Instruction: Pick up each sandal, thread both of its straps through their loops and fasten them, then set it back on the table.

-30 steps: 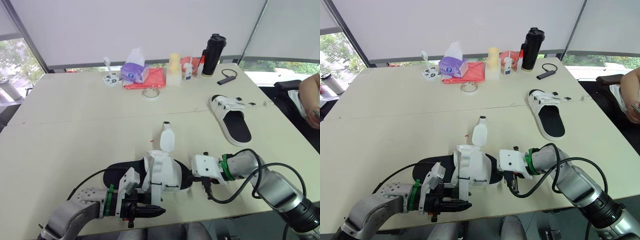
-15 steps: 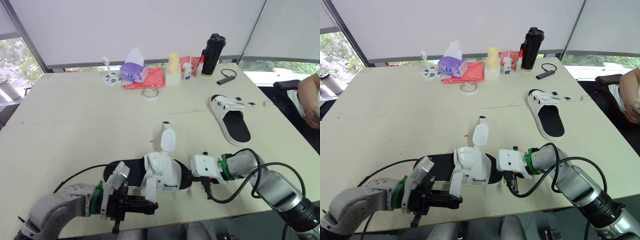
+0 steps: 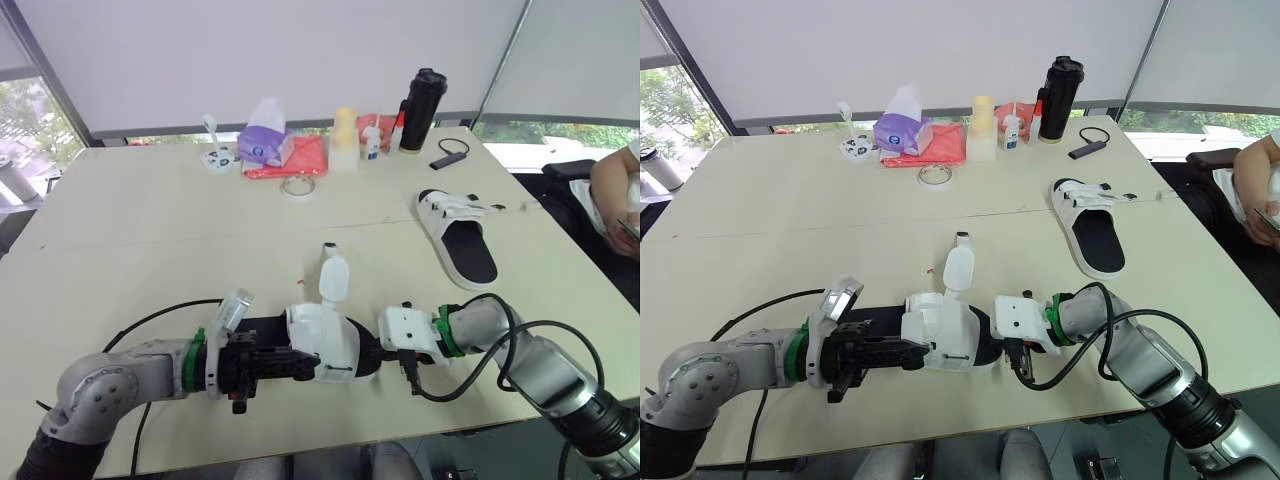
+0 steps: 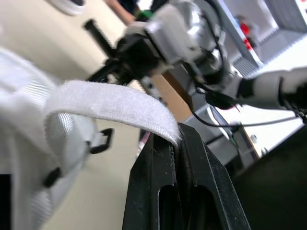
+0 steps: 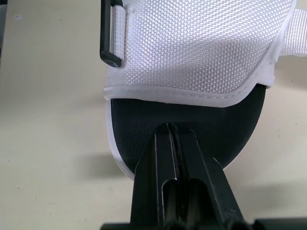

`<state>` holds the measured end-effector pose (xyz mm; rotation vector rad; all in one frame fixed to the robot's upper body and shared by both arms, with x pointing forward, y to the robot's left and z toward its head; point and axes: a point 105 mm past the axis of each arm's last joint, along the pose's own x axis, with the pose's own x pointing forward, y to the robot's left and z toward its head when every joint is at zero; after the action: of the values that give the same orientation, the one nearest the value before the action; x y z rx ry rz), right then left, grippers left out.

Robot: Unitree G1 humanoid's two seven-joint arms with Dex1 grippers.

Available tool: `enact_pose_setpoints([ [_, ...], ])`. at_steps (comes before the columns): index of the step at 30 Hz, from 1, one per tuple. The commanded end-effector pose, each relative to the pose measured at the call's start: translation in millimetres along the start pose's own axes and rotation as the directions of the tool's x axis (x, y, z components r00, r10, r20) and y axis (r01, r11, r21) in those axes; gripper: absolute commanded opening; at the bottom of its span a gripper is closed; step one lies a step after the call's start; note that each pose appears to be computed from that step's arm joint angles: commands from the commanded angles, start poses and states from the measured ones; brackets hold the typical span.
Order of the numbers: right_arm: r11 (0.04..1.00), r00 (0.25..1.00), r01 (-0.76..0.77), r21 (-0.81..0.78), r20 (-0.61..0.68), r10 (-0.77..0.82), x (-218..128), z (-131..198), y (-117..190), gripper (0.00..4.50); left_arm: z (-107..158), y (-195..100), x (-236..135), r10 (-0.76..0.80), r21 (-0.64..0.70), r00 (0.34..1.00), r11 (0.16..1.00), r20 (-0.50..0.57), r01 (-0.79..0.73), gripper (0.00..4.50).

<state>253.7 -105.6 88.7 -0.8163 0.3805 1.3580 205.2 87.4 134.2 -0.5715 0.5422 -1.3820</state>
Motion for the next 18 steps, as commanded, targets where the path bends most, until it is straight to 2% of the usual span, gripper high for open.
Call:
enact_pose_setpoints([
  [1, 0.998, 0.995, 0.03, 0.062, -0.093, -0.024, 2, -25, -3, 0.0, 8, -7, 5, -0.049, -0.025, 0.998, 0.998, 0.041, 0.05, 0.03],
  [4, 0.998, 0.995, 0.031, 0.062, -0.095, -0.025, 2, -26, -3, 0.0, 10, -9, 8, -0.071, -0.04, 0.997, 0.997, 0.042, 0.073, 0.91],
  [8, 0.997, 0.995, 0.034, 0.065, -0.095, -0.027, 1, -26, -3, 0.0, 23, -10, 9, -0.108, -0.089, 0.988, 0.989, 0.106, 0.118, 2.85],
  [11, 0.997, 0.995, 0.034, 0.066, -0.095, -0.028, 1, -26, -2, 0.0, 30, -5, 10, -0.088, -0.079, 0.987, 0.992, 0.131, 0.098, 4.43],
  [18, 0.997, 0.995, 0.036, 0.067, -0.094, -0.03, 2, -26, -2, 0.0, 41, 21, 11, 0.033, -0.031, 0.982, 0.999, 0.188, -0.028, 4.43],
])
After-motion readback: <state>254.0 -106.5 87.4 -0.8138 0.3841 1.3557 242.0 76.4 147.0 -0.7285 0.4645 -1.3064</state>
